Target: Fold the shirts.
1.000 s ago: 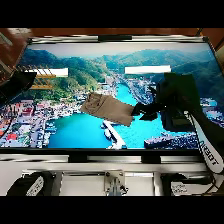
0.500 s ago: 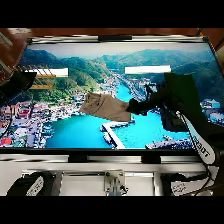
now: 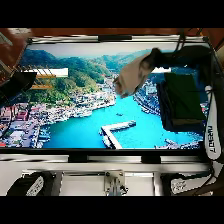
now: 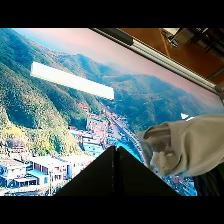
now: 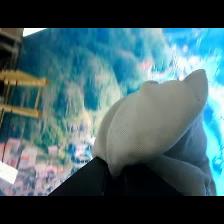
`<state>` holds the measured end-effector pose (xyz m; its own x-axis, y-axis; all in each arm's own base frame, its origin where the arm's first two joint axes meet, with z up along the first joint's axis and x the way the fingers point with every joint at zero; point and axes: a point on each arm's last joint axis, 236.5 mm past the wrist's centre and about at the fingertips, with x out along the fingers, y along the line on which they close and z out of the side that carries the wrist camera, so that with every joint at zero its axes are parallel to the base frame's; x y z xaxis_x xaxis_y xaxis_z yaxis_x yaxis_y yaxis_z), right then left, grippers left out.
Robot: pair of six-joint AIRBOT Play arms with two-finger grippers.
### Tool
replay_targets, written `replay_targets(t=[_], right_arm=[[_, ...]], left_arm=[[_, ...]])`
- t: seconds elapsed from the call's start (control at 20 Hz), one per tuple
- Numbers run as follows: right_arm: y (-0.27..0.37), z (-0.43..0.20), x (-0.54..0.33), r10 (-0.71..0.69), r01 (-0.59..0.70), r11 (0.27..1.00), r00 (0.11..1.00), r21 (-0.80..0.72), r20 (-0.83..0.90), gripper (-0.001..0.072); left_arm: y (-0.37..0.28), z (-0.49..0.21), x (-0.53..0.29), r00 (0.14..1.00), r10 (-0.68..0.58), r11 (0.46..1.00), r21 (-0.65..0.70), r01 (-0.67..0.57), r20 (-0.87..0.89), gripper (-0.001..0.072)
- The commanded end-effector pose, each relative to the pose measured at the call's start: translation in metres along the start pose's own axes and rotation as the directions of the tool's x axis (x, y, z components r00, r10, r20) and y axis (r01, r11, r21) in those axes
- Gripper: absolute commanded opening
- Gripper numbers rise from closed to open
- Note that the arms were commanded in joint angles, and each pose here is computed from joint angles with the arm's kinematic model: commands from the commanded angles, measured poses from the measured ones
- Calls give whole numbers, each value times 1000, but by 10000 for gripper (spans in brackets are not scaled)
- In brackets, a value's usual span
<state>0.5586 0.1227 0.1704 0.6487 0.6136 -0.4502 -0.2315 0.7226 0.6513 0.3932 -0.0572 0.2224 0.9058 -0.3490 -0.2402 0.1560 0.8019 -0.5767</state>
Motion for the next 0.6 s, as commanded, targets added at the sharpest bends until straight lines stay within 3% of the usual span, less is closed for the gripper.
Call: replay_targets(t=[0.0,0.3,0.55], right_arm=[[-13,86,-58,-57,61,998,968,-10,243,50],[-74,129,-103,-183,177,983,900,51,396,50],[-109,136,-127,-279,284,958,866,50,415,50]], left_arm=[[-3,-9,0,999,-13,1000,-1,13,-36,35],[-6,-16,-1,997,-25,1000,-1,25,-67,35],[-6,-17,-1,997,-27,1000,-1,27,-73,35]])
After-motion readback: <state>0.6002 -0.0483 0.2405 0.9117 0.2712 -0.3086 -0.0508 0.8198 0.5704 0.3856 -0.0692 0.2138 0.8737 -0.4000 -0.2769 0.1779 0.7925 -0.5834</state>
